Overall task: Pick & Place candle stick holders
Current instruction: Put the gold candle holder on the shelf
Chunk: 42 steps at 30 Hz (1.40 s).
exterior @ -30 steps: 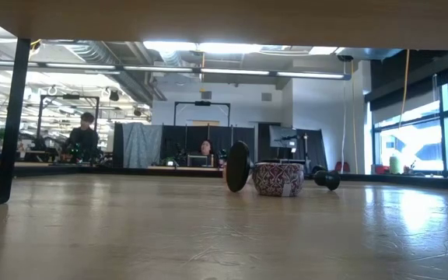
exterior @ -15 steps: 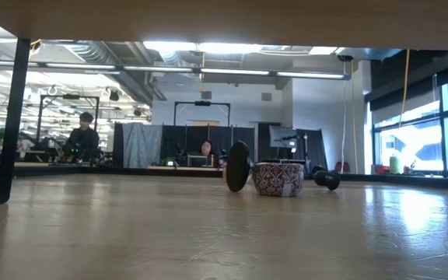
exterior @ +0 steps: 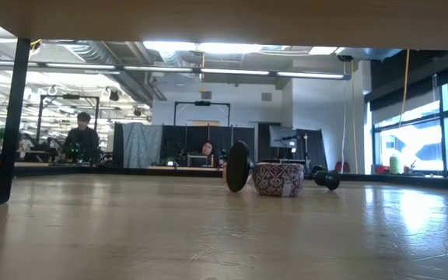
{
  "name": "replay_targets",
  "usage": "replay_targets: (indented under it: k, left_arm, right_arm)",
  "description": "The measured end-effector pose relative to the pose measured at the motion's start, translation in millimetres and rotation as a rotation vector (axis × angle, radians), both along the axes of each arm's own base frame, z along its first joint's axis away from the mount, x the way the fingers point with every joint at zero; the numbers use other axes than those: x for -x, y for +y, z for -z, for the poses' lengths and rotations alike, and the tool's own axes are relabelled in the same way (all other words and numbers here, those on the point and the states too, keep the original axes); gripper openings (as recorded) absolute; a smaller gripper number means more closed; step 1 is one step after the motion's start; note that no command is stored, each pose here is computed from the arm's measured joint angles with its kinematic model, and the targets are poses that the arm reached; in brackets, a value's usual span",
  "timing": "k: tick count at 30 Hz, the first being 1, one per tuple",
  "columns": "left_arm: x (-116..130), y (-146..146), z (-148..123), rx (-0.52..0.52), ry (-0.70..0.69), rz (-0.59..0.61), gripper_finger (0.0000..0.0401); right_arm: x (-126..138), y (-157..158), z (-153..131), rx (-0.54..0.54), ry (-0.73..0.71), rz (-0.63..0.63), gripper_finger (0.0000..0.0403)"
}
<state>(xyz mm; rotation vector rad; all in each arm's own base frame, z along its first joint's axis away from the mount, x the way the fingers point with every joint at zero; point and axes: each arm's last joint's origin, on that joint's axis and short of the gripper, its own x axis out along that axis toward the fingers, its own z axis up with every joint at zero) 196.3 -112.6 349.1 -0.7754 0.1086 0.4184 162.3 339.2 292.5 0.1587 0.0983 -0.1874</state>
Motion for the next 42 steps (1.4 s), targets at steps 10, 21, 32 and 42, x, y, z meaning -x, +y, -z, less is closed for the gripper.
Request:
replay_targets:
  k: [10,21,32,42]
  left_arm:
    - [0.0,0.0,0.0,0.003,-0.001,-0.001,0.0104]
    - [0.0,0.0,0.0,0.009,-0.003,-0.003,0.0104]
    - [0.0,0.0,0.0,0.009,-0.003,-0.003,0.0104]
    - [0.0,0.0,0.0,0.009,-0.003,-0.003,0.0104]
  right_arm:
    - [0.4,-0.9,-1.3,0.029,0.006,-0.004,0.017]
    - [2.2,-4.7,-2.1,0.06,0.043,-0.041,0.0122]
    - [2.4,-5.6,-0.4,0.079,0.055,-0.047,0.0091]
    - [2.0,-6.7,0.7,0.094,0.062,-0.044,0.008]
